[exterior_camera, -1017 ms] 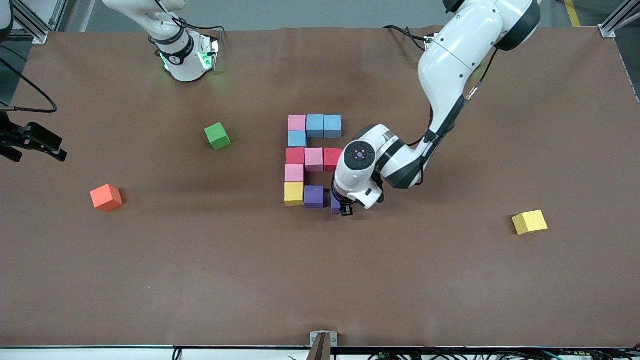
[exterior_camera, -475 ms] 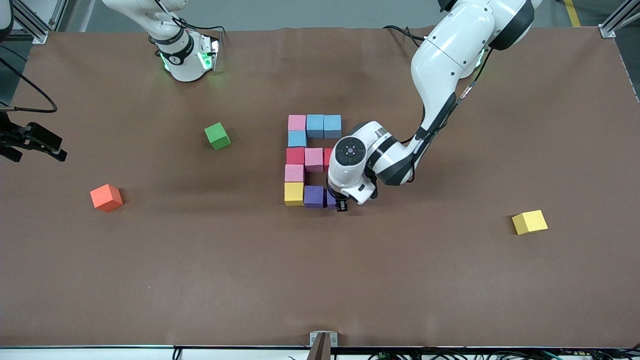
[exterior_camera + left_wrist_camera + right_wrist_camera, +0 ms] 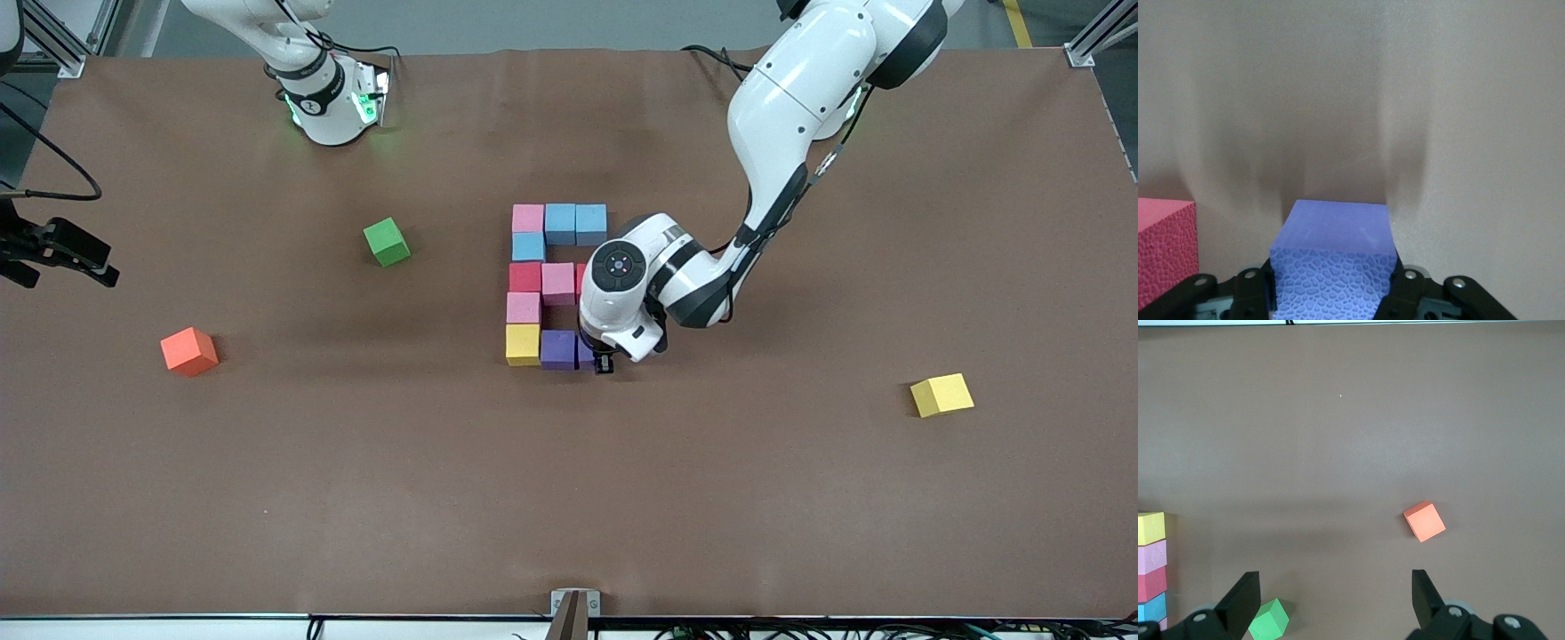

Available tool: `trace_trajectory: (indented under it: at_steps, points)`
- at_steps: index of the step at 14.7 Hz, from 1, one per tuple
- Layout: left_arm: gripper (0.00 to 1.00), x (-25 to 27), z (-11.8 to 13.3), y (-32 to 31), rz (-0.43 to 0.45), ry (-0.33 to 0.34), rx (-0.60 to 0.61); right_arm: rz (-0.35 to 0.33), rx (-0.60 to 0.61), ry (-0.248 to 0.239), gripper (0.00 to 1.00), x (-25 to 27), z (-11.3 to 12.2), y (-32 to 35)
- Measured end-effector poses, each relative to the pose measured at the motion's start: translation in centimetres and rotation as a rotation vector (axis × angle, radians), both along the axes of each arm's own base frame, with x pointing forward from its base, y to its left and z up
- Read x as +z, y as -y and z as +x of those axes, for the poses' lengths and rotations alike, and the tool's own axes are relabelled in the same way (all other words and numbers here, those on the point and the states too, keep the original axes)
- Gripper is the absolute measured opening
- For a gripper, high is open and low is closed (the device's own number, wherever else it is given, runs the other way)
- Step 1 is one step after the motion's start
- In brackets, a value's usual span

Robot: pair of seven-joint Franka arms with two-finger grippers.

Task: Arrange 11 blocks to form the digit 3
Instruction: 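Lower the purple cube beside the other purple cube and release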

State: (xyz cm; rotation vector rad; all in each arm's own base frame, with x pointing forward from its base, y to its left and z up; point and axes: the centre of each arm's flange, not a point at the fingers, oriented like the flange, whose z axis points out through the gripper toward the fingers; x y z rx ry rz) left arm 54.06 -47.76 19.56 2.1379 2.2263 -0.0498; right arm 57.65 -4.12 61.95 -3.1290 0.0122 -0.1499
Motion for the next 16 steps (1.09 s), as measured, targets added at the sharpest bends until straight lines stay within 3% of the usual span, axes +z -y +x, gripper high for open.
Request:
trace_trajectory:
  at_steps: [16]
  points:
    - [0.57,-0.01,-0.15,0.50,-0.002,0.001,-0.011,0.000,0.000,0.000,1.00,0.00,0.00,0.00]
